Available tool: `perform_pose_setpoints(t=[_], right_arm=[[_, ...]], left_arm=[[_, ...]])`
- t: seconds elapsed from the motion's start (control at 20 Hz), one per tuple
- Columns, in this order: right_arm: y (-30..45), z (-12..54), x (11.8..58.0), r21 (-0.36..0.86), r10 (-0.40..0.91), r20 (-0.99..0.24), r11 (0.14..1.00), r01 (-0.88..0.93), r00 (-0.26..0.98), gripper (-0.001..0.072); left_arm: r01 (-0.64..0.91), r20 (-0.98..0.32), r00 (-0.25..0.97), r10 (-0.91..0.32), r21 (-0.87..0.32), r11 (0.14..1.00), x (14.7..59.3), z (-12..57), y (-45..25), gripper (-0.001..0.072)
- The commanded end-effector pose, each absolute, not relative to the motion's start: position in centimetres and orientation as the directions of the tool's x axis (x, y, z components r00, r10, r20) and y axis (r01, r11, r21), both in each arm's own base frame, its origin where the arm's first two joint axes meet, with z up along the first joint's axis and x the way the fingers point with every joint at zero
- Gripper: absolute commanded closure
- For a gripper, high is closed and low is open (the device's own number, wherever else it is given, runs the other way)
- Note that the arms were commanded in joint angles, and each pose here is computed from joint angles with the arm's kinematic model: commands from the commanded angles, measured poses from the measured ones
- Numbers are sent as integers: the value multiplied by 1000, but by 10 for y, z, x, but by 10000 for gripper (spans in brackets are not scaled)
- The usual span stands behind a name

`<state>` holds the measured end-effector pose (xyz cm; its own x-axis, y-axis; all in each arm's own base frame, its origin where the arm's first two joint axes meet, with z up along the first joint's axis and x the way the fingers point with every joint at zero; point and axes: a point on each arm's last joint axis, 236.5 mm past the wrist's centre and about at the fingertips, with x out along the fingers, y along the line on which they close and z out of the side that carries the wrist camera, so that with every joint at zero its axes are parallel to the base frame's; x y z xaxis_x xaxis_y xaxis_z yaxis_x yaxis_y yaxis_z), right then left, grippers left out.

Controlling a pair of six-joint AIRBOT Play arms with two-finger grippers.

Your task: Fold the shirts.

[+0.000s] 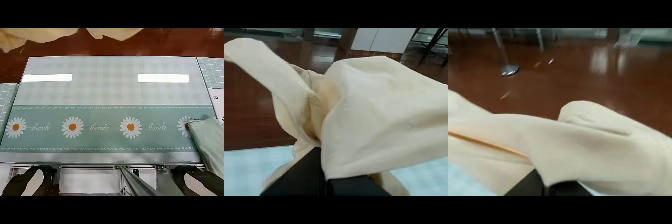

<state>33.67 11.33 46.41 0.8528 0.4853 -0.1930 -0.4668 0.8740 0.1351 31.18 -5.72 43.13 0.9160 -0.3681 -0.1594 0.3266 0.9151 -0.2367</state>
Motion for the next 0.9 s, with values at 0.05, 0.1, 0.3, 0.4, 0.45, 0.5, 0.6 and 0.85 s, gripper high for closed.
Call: perform_pose_setpoints(t=[0.05,0.1,0.3,0.4,0.45,0.5,0.6,0.85], right_arm=[[81,470,247,-23,345,-219,933,-359,913,686],[78,461,236,-30,330,-248,937,-347,911,686],[76,404,217,19,323,-416,938,-347,850,686],[81,359,224,78,344,-526,930,-358,778,686],[81,333,230,105,344,-581,930,-352,738,686],[80,302,238,133,340,-640,932,-337,689,686],[73,241,260,166,313,-718,945,-283,622,686],[37,99,324,162,168,-858,985,-54,486,686]], left_arm=[[360,-358,851,-384,-133,923,237,402,-78,685],[376,-402,824,-400,-141,916,227,388,-83,685],[402,-518,708,-479,-261,877,218,313,-99,685],[385,-608,590,-531,-366,847,216,248,-108,685],[370,-650,519,-555,-414,832,214,213,-112,685],[337,-687,442,-577,-469,816,212,176,-116,685],[271,-718,356,-599,-534,801,218,114,-121,685],[125,-743,389,-545,-544,830,286,19,-123,685]])
